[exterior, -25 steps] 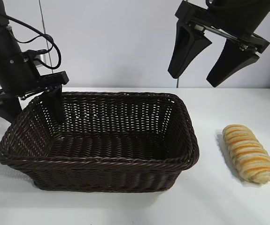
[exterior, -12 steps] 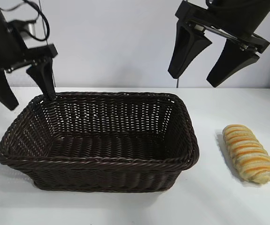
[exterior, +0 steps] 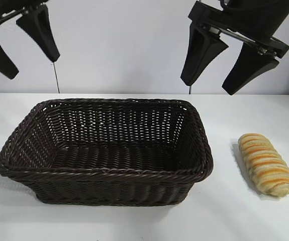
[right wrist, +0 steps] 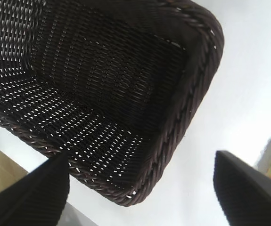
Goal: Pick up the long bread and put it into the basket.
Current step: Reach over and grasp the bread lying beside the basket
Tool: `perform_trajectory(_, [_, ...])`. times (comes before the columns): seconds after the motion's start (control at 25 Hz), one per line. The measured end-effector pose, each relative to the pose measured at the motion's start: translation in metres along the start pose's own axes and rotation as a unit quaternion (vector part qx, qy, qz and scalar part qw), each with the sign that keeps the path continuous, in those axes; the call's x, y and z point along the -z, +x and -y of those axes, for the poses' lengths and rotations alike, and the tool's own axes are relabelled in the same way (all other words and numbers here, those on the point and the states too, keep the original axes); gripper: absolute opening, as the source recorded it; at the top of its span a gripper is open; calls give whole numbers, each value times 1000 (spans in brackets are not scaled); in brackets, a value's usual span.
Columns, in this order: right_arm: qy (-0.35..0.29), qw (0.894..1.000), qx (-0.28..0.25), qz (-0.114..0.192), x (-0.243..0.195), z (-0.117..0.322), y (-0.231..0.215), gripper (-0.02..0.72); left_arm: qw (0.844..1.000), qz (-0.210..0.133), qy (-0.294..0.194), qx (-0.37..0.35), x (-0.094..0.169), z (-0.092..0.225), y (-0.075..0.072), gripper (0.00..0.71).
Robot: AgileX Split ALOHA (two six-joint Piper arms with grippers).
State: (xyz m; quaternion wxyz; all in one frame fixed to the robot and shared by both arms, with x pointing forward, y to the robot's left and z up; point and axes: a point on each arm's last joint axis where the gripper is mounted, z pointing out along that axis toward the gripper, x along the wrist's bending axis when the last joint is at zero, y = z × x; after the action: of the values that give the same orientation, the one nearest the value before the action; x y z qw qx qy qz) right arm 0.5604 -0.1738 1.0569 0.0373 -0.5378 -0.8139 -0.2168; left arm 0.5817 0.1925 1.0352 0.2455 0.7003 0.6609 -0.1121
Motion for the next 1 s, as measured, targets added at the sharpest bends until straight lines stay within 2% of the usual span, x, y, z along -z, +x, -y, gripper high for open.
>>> perform_trajectory(0.32, [1,1000,-1,-2,0,0,0,601,1000,22,-8,17,-2,-1,-3,565])
perform_trajectory(0.92, [1,1000,-2,-3,0,0,0,601,999,22,-20,17,-2,-3,-3,565])
perform_trajectory(1.0, [3,1000,-3,6,0,1,-1,601,999,22,-22,17,-2,-3,-3,565])
